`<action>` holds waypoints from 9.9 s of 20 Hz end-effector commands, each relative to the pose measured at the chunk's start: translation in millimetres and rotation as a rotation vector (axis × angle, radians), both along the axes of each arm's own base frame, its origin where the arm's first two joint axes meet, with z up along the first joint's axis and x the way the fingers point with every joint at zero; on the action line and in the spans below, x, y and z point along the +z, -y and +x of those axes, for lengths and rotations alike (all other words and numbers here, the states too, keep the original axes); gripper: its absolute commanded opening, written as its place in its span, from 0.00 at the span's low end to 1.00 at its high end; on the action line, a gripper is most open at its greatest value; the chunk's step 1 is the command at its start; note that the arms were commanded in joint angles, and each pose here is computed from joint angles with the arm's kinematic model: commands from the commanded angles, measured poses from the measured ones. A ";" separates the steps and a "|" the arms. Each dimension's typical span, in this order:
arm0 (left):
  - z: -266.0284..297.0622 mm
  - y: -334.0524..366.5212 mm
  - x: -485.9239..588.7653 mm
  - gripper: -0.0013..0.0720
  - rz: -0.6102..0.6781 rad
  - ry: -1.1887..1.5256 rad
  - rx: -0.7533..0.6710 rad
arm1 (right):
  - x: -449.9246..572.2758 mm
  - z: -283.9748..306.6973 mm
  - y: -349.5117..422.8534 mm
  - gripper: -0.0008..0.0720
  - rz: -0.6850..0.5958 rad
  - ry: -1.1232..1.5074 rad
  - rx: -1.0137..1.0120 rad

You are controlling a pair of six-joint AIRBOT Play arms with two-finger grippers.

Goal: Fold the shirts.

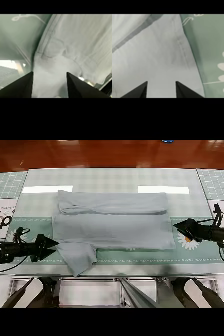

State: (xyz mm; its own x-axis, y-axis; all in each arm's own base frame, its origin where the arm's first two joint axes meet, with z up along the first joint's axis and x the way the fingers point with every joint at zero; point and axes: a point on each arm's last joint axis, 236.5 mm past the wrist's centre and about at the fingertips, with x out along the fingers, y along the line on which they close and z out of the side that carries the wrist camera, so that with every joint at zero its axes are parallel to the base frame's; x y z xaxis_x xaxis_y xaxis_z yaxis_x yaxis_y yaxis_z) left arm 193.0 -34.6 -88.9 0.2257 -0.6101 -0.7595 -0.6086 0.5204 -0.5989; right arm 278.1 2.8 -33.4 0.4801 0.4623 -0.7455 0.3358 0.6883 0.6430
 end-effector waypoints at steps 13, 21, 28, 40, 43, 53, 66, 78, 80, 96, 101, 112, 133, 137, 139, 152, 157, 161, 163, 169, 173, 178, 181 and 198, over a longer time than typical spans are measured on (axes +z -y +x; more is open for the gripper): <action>-5.4 35.3 -53.5 0.36 0.078 -0.117 -0.197 | -7.2 -3.9 10.0 0.58 -0.031 -0.035 -0.032; 14.4 33.5 -34.8 0.04 0.091 -0.045 -0.231 | -50.1 -73.3 34.8 0.58 -0.105 -0.378 -0.039; 15.5 32.7 -35.0 0.04 0.096 -0.041 -0.227 | -67.5 -67.1 -0.2 0.58 0.118 -0.424 0.025; 47.3 25.2 -13.4 0.04 0.115 0.039 -0.228 | -59.0 -15.0 -40.2 0.04 0.154 -0.290 0.219; 85.1 12.4 12.3 0.04 0.162 0.141 -0.227 | -40.1 14.8 -25.9 0.04 0.106 -0.215 0.212; 220.6 -5.6 59.3 0.04 0.205 0.362 -0.156 | -10.6 130.2 -21.3 0.04 -0.020 -0.048 0.221; 315.9 9.1 37.8 0.04 0.173 0.383 -0.227 | -23.4 203.5 -9.0 0.04 -0.007 -0.005 0.199; 300.9 11.6 29.0 0.71 0.143 0.319 -0.330 | -35.5 221.5 -13.4 0.58 0.016 0.002 0.184; 291.4 -21.0 46.8 0.71 0.231 0.290 -0.313 | -10.7 208.9 2.8 0.58 0.044 -0.014 0.209; 182.2 66.1 134.2 0.71 0.471 0.740 -0.243 | -37.0 145.7 45.6 0.59 0.090 -0.038 -0.009; 183.1 76.1 136.7 0.71 0.457 0.752 -0.240 | -56.1 164.8 5.6 0.59 0.170 -0.070 0.053; 183.1 75.9 136.5 0.71 0.458 0.752 -0.240 | -59.6 187.1 -67.6 0.04 0.163 -0.073 0.225; 186.4 374.7 40.9 0.04 0.136 0.483 -0.940 | 163.0 37.5 -44.4 0.04 -0.303 0.248 0.350; 147.9 431.9 28.8 0.04 0.070 0.441 -1.015 | 174.9 32.4 -52.7 0.04 -0.279 0.280 0.349; 118.8 458.0 26.7 0.04 -0.015 0.412 -1.041 | 176.2 33.6 -53.3 0.04 -0.275 0.286 0.344; 237.8 336.4 145.6 0.04 -0.010 0.623 -0.797 | 190.0 79.0 -137.8 0.04 -0.059 0.421 0.399; 232.8 178.3 193.6 0.04 0.280 0.712 -0.604 | 175.2 129.2 -244.3 0.04 0.046 0.414 0.568; 176.1 103.6 182.1 0.04 0.366 0.693 -0.474 | 143.5 157.3 -322.8 0.04 0.127 0.367 0.670; 148.7 91.7 173.5 0.04 0.376 0.686 -0.444 | 119.0 164.4 -351.2 0.04 0.152 0.330 0.702; 116.4 89.0 147.1 0.04 0.370 0.648 -0.435 | 58.8 166.3 -396.0 0.04 0.176 0.222 0.744; 124.5 87.9 144.3 0.04 0.372 0.665 -0.396 | 34.4 142.7 -418.3 0.56 0.207 0.146 0.790; 160.4 63.8 153.3 0.04 0.435 0.731 -0.270 | 52.0 129.6 -390.3 0.58 0.236 0.059 0.826; 170.9 24.7 175.4 0.04 0.463 0.725 -0.167 | 93.2 128.5 -307.8 0.58 0.182 0.016 0.848; 101.2 43.4 119.3 0.04 0.408 0.644 -0.198 | -48.2 57.3 -171.5 0.59 0.130 -0.155 0.152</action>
State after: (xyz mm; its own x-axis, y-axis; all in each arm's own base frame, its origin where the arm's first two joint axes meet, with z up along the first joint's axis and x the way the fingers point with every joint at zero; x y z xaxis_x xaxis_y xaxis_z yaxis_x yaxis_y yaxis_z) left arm 301.9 -64.2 46.1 0.6387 -0.3636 -0.6781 -0.0987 0.8354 -0.5408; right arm 335.0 137.9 -55.1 0.2901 0.5136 -0.8075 0.2684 0.7662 0.5838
